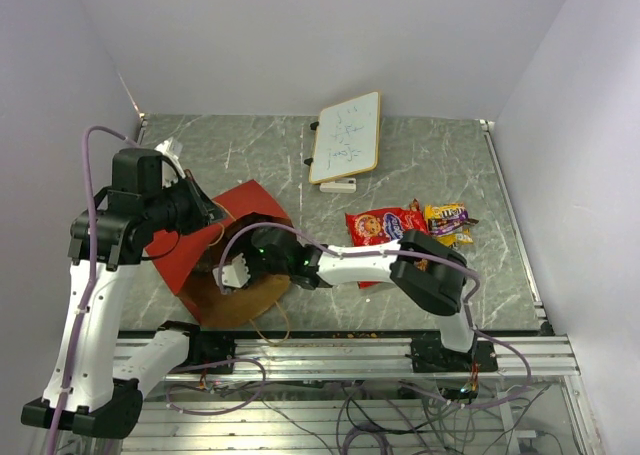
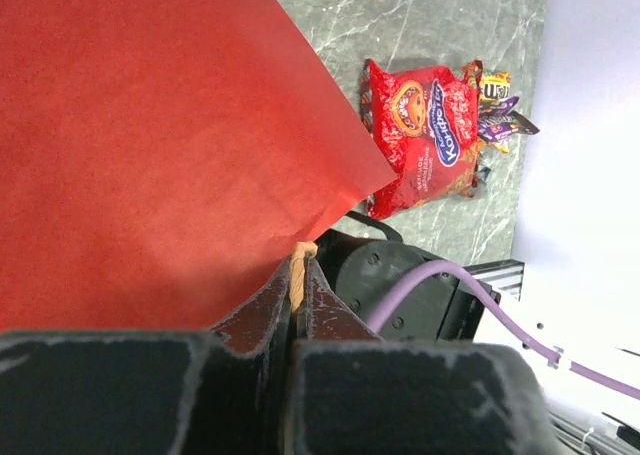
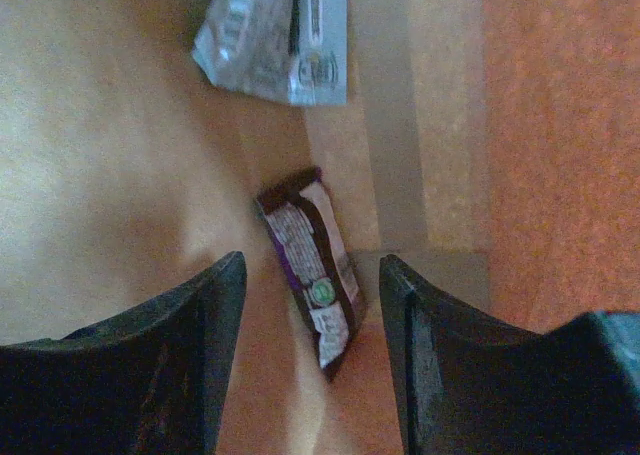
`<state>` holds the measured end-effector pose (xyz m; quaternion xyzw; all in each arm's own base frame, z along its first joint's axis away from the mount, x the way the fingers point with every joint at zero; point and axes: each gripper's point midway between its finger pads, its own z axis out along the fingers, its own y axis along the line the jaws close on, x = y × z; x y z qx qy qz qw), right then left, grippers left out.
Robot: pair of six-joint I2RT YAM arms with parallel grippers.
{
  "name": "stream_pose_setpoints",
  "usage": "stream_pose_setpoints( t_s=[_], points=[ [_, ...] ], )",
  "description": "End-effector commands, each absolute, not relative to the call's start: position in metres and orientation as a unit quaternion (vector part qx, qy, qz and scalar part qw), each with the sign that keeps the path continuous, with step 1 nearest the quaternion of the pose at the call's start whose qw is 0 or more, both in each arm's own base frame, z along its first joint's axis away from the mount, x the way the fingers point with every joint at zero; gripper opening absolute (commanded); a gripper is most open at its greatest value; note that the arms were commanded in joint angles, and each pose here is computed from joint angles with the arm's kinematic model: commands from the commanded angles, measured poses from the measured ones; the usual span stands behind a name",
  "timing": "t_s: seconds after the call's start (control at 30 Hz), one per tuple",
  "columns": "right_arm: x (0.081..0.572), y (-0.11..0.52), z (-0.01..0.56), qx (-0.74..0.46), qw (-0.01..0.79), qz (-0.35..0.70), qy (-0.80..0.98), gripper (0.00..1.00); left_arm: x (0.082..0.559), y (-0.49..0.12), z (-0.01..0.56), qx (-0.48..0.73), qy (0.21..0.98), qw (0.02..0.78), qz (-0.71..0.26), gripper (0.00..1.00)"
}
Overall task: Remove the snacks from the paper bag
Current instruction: Take out the snack from the paper bag.
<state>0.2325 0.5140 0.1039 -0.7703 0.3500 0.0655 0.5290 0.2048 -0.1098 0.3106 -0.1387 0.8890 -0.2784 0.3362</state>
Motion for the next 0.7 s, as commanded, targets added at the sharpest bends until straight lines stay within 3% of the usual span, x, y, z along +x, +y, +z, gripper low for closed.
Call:
stream_pose_setpoints(
  t_s=[0.0, 0.67],
  points=[
    [0.265, 0.503, 0.083, -0.804, 0.490, -0.029, 0.336, 0.55, 0.206, -0.111, 0.322, -0.109, 0.885, 0.356, -0.281, 0.07],
    [0.333, 0.513, 0.043, -0.810, 0.439, -0.127, 0.367, 0.59, 0.189, -0.121, 0.308, -0.035, 0.911, 0.293, -0.288, 0.07]
  ],
)
